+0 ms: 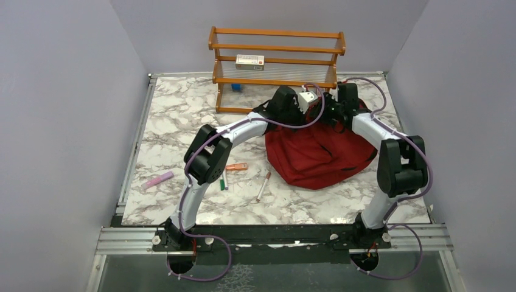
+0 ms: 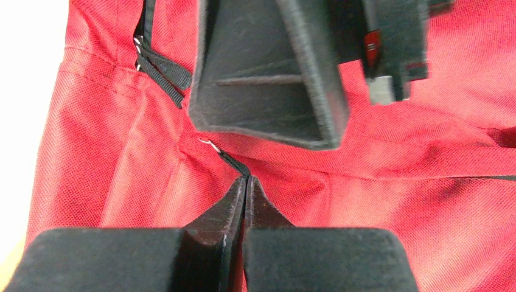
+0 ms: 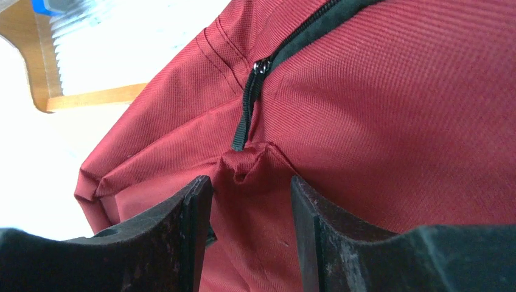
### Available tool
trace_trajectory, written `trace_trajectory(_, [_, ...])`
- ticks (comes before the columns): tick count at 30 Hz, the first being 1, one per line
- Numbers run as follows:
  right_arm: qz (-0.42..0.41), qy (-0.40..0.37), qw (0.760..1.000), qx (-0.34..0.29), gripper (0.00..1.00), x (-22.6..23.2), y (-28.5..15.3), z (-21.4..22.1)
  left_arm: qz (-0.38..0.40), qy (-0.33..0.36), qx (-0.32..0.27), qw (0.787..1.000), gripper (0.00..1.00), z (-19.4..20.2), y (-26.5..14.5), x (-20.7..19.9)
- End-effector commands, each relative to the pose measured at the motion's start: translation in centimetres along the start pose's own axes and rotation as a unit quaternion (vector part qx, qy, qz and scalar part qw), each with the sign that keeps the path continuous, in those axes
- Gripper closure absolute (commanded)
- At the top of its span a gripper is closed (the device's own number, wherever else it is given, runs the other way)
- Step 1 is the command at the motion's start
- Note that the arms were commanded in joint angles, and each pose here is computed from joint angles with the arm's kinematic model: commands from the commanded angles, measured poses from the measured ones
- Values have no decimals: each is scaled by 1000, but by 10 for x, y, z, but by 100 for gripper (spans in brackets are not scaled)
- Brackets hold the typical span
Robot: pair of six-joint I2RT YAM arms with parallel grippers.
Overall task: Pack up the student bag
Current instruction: Unzip the student bag at the center of the board.
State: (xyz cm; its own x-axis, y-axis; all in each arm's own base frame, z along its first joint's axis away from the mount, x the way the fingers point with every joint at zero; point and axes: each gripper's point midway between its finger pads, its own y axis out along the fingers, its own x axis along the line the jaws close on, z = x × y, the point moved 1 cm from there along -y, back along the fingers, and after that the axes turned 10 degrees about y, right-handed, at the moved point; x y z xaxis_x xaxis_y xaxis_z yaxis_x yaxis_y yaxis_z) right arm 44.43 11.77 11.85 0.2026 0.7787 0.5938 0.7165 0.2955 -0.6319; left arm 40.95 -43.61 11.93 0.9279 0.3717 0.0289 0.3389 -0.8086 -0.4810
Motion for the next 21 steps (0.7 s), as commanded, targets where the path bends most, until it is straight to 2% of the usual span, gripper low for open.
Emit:
trace_trajectory(1, [-32,-13,999,8,46,13,12,-8,2,19,-20,1000,100,-22,-10,-10])
trace_trajectory(5, [-27,-20,999,21,46,9,21,-6,3,20,-20,1000,100,-22,-9,-11])
trace_trajectory(8, [-28,-21,999,31,50,9,25,-4,4,19,-17,1000,100,-21,-7,-12])
trace_trajectory(16, [-27,-28,999,31,79,7,28,-4,1,22,-17,1000,100,-23,-9,-12])
trace_trajectory(20, [-31,-29,999,30,98,7,26,-8,0,24,-19,1000,100,-27,-11,-11])
trace_trajectory(21, [-33,-29,999,30,99,7,25,-9,0,24,-19,1000,100,-28,-12,-11])
